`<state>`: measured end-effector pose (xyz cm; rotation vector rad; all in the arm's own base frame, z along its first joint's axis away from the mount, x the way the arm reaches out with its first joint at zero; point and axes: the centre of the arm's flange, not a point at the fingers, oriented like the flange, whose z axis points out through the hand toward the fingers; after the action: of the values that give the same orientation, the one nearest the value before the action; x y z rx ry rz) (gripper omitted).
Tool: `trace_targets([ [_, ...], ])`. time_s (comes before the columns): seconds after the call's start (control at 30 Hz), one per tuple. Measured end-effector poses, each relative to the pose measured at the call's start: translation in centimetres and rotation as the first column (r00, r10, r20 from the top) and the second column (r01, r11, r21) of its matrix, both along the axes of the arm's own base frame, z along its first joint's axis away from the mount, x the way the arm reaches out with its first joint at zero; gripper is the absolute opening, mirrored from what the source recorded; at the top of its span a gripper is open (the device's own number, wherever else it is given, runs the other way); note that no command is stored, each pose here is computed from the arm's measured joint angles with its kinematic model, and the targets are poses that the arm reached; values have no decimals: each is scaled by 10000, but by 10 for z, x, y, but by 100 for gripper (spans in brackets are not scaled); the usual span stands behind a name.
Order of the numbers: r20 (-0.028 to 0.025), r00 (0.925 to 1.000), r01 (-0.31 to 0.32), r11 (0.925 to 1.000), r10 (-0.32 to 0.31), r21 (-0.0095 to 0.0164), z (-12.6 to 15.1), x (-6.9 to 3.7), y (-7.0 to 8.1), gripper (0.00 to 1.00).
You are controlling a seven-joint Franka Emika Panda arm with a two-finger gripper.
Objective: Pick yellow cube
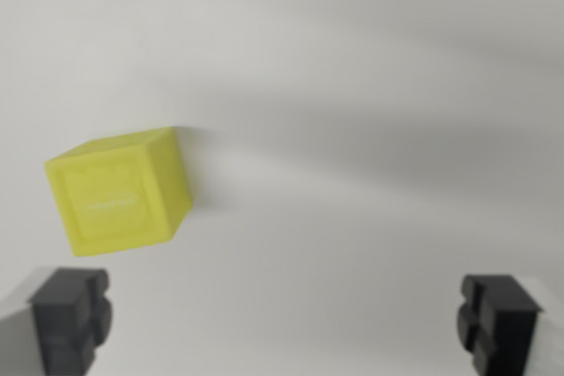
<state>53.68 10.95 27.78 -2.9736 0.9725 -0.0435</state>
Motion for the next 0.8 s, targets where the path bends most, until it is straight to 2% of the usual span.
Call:
trace_targets([
  [0.8,-106,9982,-597,9982,596,-16,-40,-12,31,100],
])
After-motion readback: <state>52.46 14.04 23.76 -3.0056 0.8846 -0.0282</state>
